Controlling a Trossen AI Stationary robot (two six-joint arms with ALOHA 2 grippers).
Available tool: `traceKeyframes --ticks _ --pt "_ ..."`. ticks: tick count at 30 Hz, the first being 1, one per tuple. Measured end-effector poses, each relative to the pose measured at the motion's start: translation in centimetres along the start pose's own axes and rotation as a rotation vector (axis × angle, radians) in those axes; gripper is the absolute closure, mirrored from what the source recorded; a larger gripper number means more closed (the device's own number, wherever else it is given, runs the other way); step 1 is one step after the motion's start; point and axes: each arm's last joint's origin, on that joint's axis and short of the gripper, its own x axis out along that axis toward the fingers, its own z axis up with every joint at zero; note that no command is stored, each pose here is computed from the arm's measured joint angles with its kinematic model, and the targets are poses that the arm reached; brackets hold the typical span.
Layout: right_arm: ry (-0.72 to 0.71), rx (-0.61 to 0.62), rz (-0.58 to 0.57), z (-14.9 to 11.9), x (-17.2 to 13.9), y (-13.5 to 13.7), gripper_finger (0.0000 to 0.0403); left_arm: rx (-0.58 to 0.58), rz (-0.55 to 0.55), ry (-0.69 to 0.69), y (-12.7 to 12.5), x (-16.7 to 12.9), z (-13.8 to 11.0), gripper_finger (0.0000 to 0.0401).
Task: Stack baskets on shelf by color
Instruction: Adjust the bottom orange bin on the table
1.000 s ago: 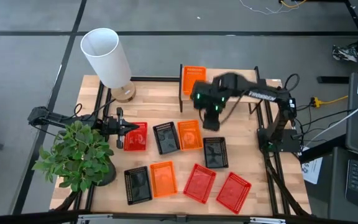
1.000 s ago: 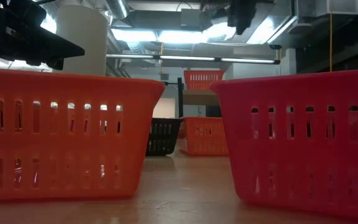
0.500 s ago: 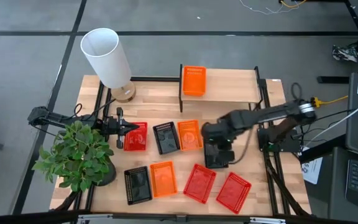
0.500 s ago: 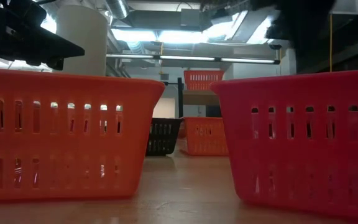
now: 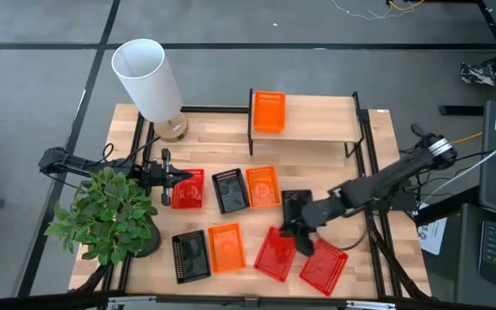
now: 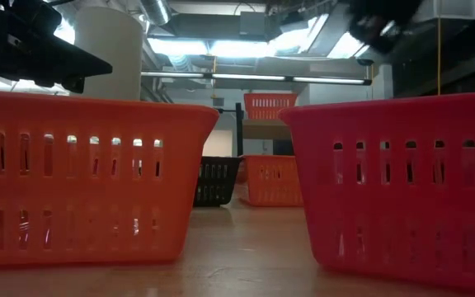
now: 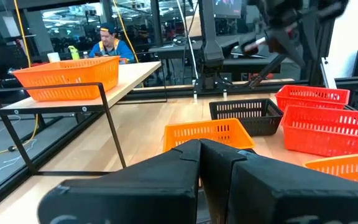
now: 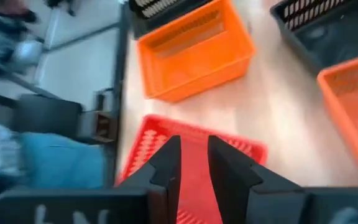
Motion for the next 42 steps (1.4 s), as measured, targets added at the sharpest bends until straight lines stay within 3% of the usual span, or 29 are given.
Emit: traceKeyframes --ticks 12,19,24,31,37,42 --pt "-0.082 -0.347 -0.133 7.3 10.8 1.3 0.0324 -0.003 0.000 0.000 0.0 0.0 0.0 0.0401" --pt "-0.105 -0.445 -0.154 9.2 16.7 2.0 0.0324 -0.003 0.000 0.000 0.0 0.0 0.0 0.0401" --pt "-0.020 -0.466 -0.093 9.2 20.0 1.8 0.0324 -0.003 0.000 0.000 0.0 0.0 0.0 0.0401" --pt "0.233 -0.373 -0.166 7.1 21.4 0.8 0.0324 -0.004 0.000 0.000 0.0 0.0 0.0 0.0401" --pt "0.462 -0.246 -0.261 4.9 20.6 -0.2 0.0324 -0.004 0.000 0.000 0.0 0.0 0.0 0.0401" --pt "0.577 -0.209 -0.336 4.7 19.3 -0.4 0.0324 -0.004 0.000 -0.001 0.0 0.0 0.0 0.0401"
